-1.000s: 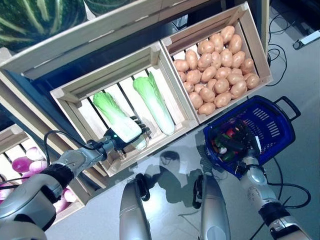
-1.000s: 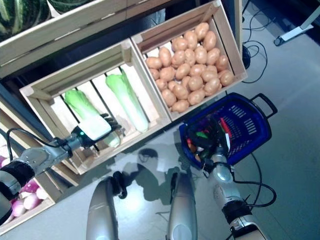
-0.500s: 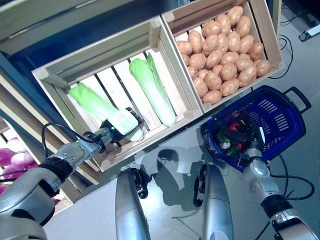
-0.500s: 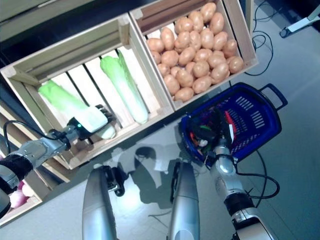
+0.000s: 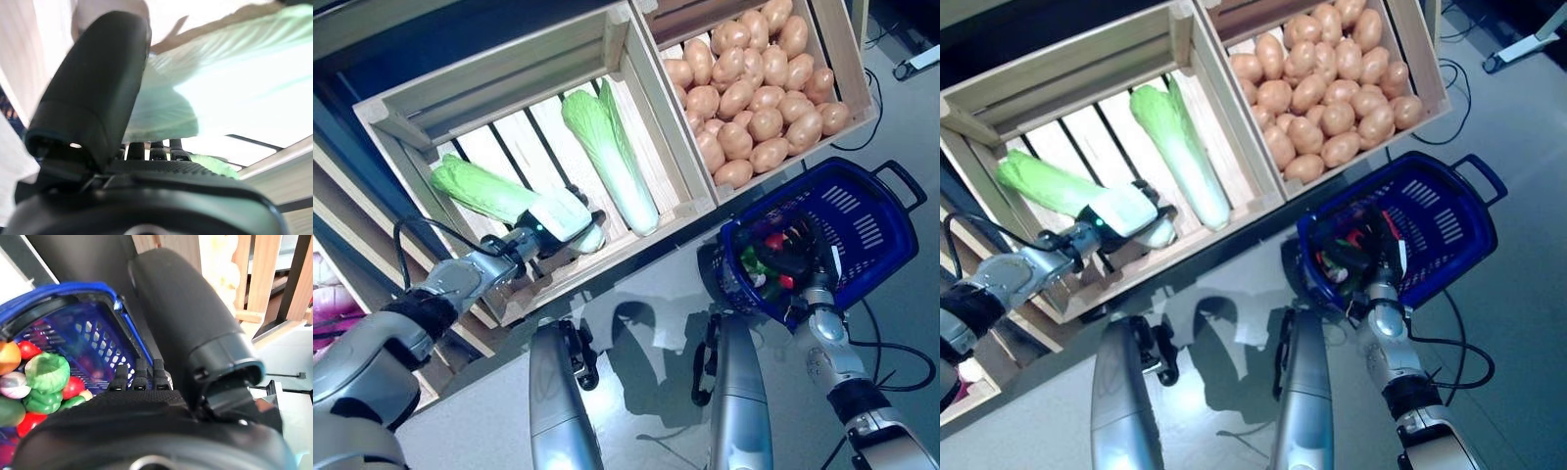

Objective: Put vegetables into the basket

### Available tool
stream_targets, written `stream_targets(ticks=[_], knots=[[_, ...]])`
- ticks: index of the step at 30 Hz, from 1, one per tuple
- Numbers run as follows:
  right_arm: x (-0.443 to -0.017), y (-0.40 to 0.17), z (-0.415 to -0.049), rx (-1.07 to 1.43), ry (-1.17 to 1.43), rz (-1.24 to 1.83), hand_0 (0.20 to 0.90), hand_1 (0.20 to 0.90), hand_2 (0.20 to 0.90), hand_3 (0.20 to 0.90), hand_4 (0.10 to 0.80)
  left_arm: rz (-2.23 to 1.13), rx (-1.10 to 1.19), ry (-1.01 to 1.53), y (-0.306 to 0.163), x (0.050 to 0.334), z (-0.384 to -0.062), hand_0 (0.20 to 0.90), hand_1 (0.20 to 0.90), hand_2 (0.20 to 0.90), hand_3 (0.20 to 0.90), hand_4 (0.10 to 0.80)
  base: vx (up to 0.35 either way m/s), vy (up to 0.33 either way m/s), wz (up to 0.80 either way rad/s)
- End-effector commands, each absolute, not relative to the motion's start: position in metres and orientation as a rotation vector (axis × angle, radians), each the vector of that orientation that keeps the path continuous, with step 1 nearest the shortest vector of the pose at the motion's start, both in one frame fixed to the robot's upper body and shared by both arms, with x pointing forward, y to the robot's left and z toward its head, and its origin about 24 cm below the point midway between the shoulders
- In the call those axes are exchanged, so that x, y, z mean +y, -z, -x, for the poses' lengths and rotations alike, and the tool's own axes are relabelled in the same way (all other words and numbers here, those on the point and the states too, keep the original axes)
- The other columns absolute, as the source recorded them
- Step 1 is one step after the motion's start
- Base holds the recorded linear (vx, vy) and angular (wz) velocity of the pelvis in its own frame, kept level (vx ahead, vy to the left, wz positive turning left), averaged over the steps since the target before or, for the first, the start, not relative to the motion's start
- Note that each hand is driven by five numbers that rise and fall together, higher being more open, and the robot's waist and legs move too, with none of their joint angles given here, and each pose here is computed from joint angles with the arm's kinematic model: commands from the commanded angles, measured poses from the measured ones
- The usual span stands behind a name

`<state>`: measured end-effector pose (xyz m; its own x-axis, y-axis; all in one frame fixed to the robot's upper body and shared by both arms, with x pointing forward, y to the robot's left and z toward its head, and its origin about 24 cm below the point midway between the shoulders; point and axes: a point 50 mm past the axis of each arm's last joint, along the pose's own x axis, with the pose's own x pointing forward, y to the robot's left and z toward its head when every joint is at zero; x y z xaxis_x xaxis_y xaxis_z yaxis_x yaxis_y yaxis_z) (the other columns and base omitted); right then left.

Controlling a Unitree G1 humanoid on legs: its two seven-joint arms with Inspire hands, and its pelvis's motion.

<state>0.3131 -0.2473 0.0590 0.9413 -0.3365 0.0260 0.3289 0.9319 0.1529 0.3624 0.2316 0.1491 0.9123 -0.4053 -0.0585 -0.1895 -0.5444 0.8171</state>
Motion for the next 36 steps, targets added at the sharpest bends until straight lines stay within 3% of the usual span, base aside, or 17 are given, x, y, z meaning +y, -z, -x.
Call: stream_targets(ticks=[1, 17, 27, 36], knots=[[-0.257, -0.13, -0.324, -0.372, 0.371, -0.213, 0.9, 0.9, 0.9, 0.9, 0.8, -2.184, -0.105, 0.143, -0.159, 0.274, -0.372, 0.3, 0.3, 0.3, 0.3, 0.4, 0.0, 0.0, 0.0], [-0.253, -0.125, -0.321, -0.367, 0.318, -0.211, 0.9, 0.9, 0.9, 0.9, 0.8, -2.029, -0.09, 0.188, -0.143, 0.28, -0.361, 0.3, 0.3, 0.3, 0.3, 0.4, 0.036, 0.002, -0.04], [-0.249, -0.108, -0.303, -0.361, 0.282, -0.17, 0.9, 0.9, 0.9, 0.9, 0.8, -1.452, -0.31, 0.141, -0.137, 0.257, -0.342, 0.3, 0.3, 0.3, 0.3, 0.4, 0.074, -0.004, -0.01], [-0.24, -0.102, -0.3, -0.344, 0.268, -0.173, 0.9, 0.9, 0.9, 0.9, 0.8, -1.022, -0.353, 0.238, -0.134, 0.235, -0.329, 0.3, 0.3, 0.3, 0.3, 0.4, 0.048, -0.037, 0.0]])
